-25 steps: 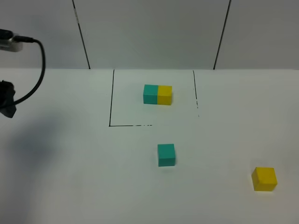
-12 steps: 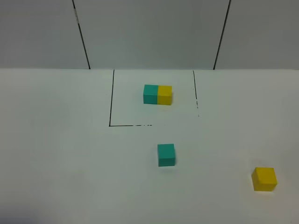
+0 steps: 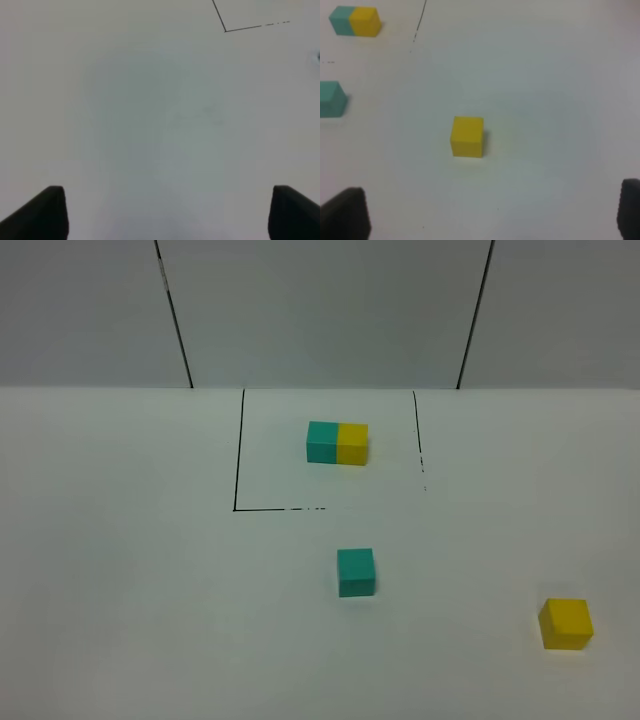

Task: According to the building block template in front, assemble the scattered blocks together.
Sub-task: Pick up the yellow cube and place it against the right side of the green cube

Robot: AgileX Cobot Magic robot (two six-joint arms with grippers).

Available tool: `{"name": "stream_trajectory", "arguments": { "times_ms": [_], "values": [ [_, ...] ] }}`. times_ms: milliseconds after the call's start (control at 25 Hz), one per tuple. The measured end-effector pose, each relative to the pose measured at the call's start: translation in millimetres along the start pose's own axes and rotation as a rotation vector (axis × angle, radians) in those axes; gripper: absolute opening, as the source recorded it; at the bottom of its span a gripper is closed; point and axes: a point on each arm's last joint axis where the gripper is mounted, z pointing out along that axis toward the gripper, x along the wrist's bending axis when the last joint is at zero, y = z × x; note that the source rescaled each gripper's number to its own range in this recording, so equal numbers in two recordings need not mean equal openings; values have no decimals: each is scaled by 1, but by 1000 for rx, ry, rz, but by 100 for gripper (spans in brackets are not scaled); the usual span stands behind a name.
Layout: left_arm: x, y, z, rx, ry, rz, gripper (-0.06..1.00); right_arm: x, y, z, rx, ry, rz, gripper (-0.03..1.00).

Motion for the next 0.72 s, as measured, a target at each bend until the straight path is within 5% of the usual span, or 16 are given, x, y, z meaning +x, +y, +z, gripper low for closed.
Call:
{"name": "stream_trajectory", "arguments": {
  "times_ms": [440,720],
  "values": [
    [-5,-18,-21,-150,14,20,88,0,0,0,0,0,0,100],
    [-5,-27,-10,-100,7,15,88,0,0,0,0,0,0,100]
  ]
}}
